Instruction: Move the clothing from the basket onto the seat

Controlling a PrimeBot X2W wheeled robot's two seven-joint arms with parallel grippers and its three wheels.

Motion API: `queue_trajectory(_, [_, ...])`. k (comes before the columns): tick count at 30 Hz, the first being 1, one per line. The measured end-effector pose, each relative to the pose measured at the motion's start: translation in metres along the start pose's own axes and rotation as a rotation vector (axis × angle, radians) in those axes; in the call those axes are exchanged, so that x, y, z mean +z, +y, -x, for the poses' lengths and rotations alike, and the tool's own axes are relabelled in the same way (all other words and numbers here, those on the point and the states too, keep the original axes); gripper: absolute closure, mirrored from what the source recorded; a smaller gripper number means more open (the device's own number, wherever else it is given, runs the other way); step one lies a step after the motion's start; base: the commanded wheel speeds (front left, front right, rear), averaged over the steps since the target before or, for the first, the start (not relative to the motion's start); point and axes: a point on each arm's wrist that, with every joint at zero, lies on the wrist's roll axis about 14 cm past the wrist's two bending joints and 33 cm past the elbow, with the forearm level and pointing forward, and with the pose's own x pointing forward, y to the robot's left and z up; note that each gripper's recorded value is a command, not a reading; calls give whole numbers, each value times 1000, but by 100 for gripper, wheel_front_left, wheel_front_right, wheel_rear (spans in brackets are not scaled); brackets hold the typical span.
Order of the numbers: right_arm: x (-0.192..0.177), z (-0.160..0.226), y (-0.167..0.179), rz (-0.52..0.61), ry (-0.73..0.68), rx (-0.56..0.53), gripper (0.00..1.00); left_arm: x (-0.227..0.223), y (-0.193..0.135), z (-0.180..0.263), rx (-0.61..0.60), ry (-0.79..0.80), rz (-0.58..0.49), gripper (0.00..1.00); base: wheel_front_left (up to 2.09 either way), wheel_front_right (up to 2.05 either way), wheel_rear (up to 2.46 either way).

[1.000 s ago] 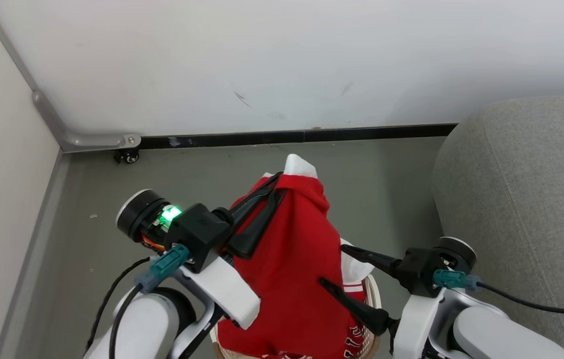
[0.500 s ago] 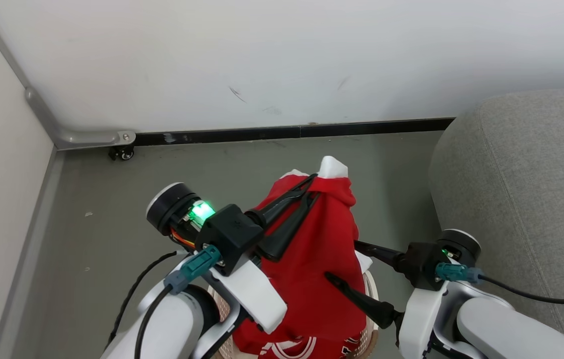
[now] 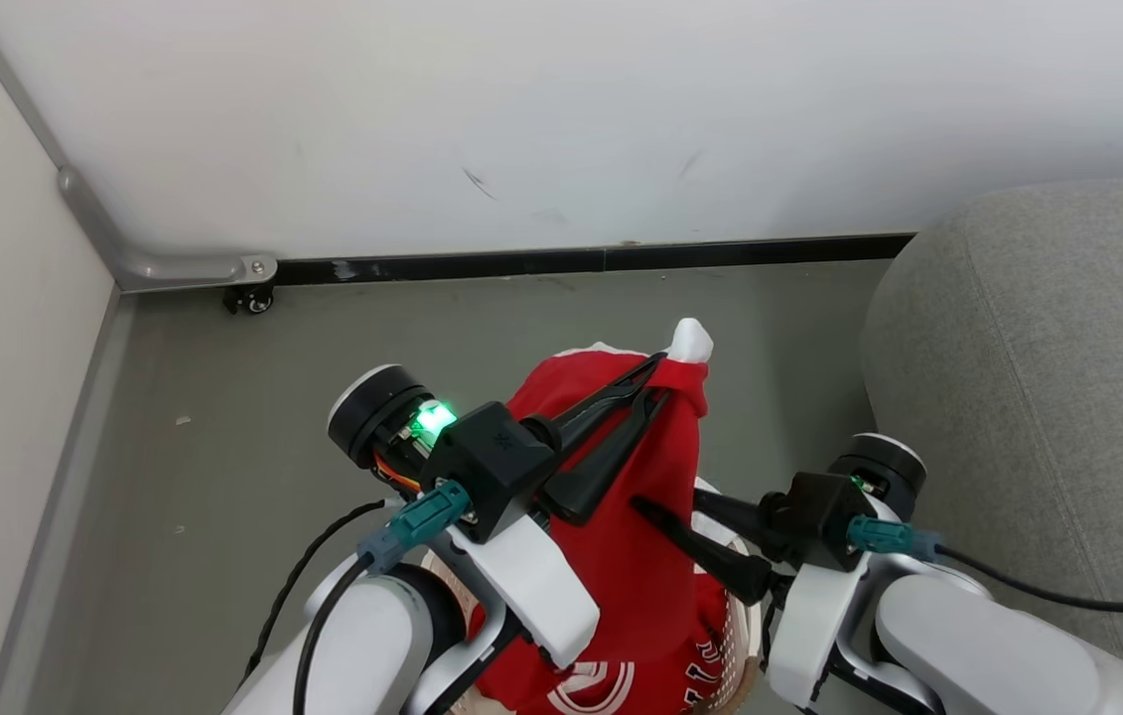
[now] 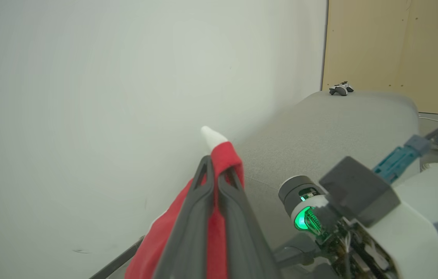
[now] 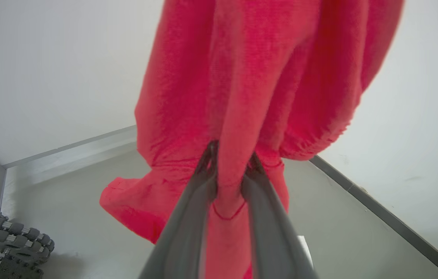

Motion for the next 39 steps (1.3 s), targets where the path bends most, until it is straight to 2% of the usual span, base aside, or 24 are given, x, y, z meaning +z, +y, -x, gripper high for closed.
queue_trajectory(1, [-2,0,0,1,2,1,100,-1,0,0,1,3,3,100,0,0,0])
queue_trajectory(8, [-7,1,-9,3,10,-21,100,-10,5,-1,13,19,26,100,0,0,0])
queue_trajectory(28, [-1,31,-67,-92,-49,-226,100,-28,7,-18,32,-19,102,100,0,0,0])
queue_trajectory(34, [0,37,-74,-114,-60,-260,100,-35,2,-24,19,-22,120,100,0,0,0])
queue_trajectory(35, [1,38,-76,-117,-63,-267,100,-35,1,-25,17,-23,123,87,0,0,0])
queue_trajectory(36, [1,38,-76,-117,-63,-267,100,-35,1,-25,17,-23,123,68,0,0,0])
queue_trajectory(38, [2,41,-80,-127,-72,-282,100,-38,0,-26,18,-23,129,51,0,0,0])
queue_trajectory(39, [3,42,-82,-128,-75,-288,100,-39,-1,-27,17,-21,132,31,0,0,0])
